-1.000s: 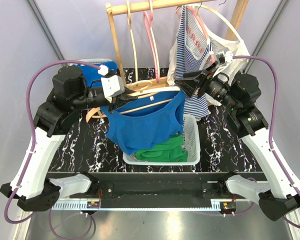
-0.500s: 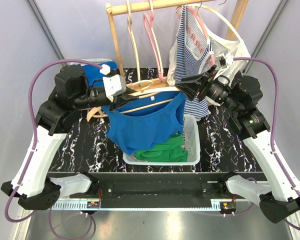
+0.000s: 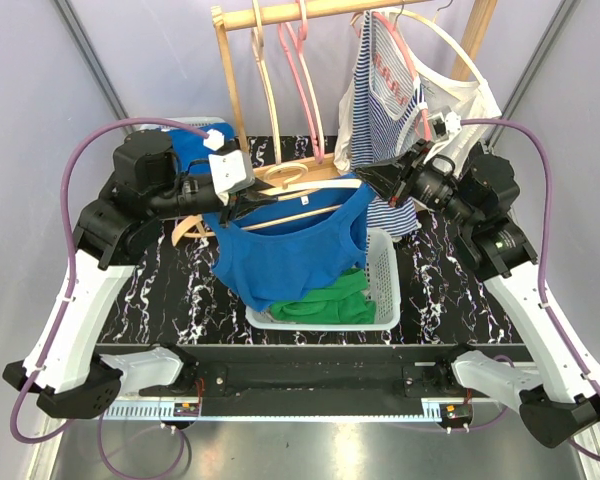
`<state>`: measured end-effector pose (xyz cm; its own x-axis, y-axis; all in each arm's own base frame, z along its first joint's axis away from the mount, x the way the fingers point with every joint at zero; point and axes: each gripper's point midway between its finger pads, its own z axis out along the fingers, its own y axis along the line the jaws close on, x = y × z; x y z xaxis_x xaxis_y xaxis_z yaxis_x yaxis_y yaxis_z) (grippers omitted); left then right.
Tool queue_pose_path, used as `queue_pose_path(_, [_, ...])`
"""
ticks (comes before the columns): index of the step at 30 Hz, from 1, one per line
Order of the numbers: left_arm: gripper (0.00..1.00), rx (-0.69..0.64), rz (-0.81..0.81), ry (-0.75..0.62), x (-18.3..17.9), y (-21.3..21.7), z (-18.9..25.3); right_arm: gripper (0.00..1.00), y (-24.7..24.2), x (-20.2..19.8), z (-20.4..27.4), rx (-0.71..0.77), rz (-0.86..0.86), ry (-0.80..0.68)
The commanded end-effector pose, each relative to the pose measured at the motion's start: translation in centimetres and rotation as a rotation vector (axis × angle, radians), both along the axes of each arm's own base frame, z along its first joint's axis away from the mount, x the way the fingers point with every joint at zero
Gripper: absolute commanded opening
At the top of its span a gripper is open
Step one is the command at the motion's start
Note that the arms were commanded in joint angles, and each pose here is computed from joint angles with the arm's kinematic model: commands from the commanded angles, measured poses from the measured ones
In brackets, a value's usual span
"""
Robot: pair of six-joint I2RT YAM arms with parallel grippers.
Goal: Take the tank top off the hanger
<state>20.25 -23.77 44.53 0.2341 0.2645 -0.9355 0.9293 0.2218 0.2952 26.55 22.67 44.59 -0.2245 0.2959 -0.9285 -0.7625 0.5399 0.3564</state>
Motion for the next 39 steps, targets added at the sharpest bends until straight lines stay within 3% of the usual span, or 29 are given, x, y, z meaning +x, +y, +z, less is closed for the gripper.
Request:
queue_pose_path(1, [0.06,-0.086,-0.029,-0.154,-0.9,0.0,4.6,0.09,-0.9,-0.3,0.6,-0.009,-0.04,-0.023])
queue_pose_path(12, [0.06,-0.081,-0.029,-0.165,-1.7,0.5,4.5,0.02,-3.9,1.2,-1.5,-0.111,-0.237,-0.011])
queue_pose_path(18, [0.05,-0.072,-0.031,-0.17,-1.8,0.7,4.2,0.0,-7.1,2.9,-6.1,-0.2,-0.434,0.07])
queue_pose_path(25, [0.05,-0.071,-0.034,-0.173,-2.0,0.8,4.2,0.0,-12.1,3.6,-8.3,-0.242,-0.707,0.146])
queue_pose_path(31, [0.05,-0.071,-0.036,-0.169,-2.1,0.8,4.2,0.0,-12.9,2.1,-10.5,-0.227,-0.723,0.204])
queue_pose_path(39, [0.06,-0.084,-0.058,-0.15,-2.2,0.3,4.6,0.02,-10.6,0.2,-13.2,-0.18,-0.576,0.266])
